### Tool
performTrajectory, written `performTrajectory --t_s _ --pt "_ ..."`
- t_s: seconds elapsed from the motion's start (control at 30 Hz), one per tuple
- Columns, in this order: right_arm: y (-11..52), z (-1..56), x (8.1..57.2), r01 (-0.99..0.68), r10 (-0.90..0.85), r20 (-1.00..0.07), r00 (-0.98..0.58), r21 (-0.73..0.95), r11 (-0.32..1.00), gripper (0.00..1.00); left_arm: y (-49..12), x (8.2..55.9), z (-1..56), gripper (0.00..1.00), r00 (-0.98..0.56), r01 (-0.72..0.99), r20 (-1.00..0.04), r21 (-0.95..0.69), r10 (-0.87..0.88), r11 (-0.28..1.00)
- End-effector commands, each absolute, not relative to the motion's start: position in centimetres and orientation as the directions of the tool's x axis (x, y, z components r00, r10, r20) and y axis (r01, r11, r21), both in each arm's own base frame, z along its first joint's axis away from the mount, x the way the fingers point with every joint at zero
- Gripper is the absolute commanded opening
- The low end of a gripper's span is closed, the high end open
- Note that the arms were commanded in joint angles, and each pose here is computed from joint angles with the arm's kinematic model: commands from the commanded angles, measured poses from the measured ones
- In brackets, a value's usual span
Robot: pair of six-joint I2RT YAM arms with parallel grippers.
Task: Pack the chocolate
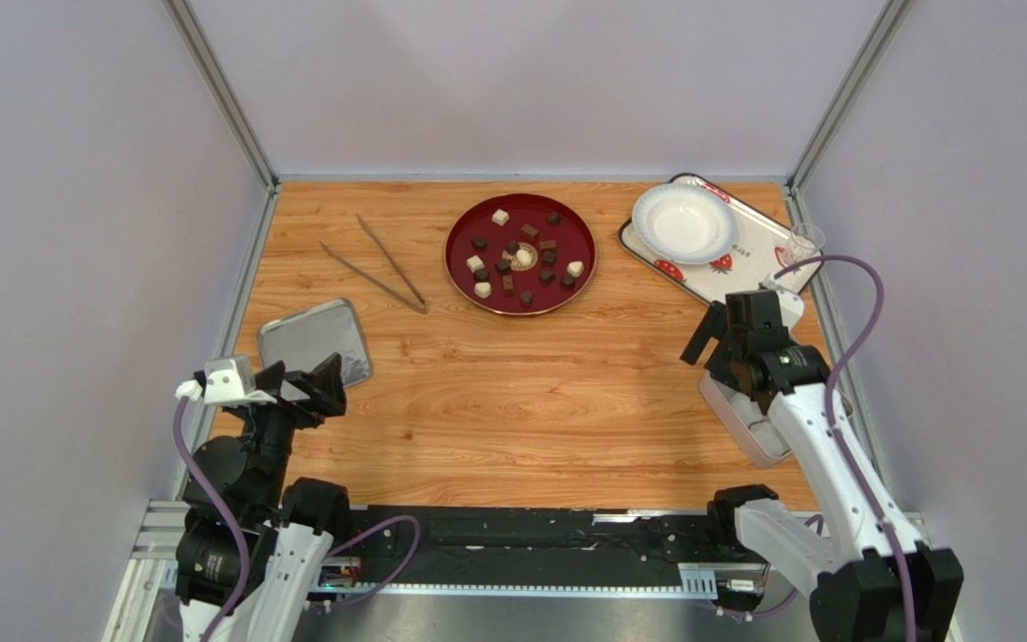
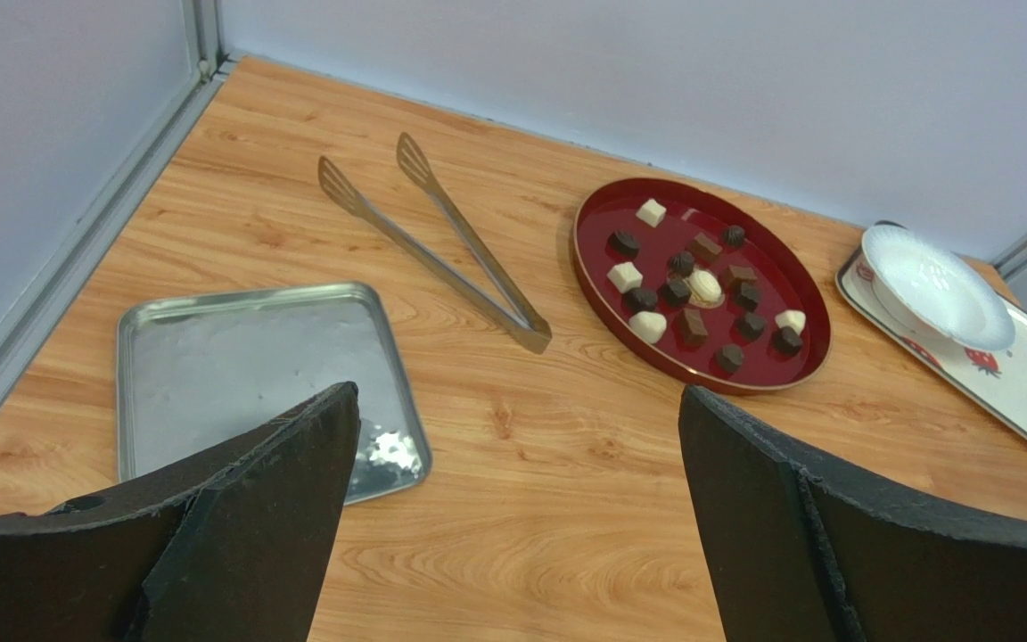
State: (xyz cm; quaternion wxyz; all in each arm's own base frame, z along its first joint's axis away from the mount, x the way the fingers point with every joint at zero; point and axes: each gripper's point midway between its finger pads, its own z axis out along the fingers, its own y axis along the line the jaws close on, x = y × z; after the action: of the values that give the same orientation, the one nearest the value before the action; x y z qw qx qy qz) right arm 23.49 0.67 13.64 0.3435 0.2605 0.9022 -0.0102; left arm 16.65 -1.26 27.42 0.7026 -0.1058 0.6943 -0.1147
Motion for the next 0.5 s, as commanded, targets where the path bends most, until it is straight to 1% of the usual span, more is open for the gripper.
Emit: performTrajectory --t_s 0.0,0.03,0.1,0.3,0.47 --pt "1.8 12.4 25.9 0.425 0.433 -0.612 -0.662 0.169 0.889 0.99 -0.7 13.6 30.5 0.97 0.163 0.075 -0.922 -0.344 -0.352 0.936" --pt "1.9 11.5 26.2 0.423 0.425 -0.59 -0.686 0.151 0.893 0.99 -0.8 13.7 30.4 0.97 0.161 0.076 -0.922 -0.343 -0.351 0.936" --pt "2.5 11.1 27.2 0.377 0.391 -0.584 -0.711 0.153 0.913 0.99 -0.8 13.7 30.4 0.97 0.159 0.075 -0.923 -0.343 -0.351 0.936" --pt "3.5 9.5 29.2 0.321 0.345 -0.541 -0.767 0.141 0.936 0.97 -0.8 13.8 30.5 0.96 0.163 0.077 -0.922 -0.343 -0.352 0.936" --pt "5.0 8.7 29.7 0.262 0.308 -0.489 -0.816 0.16 0.952 0.93 -0.8 13.8 30.5 0.96 0.165 0.079 -0.921 -0.344 -0.352 0.936"
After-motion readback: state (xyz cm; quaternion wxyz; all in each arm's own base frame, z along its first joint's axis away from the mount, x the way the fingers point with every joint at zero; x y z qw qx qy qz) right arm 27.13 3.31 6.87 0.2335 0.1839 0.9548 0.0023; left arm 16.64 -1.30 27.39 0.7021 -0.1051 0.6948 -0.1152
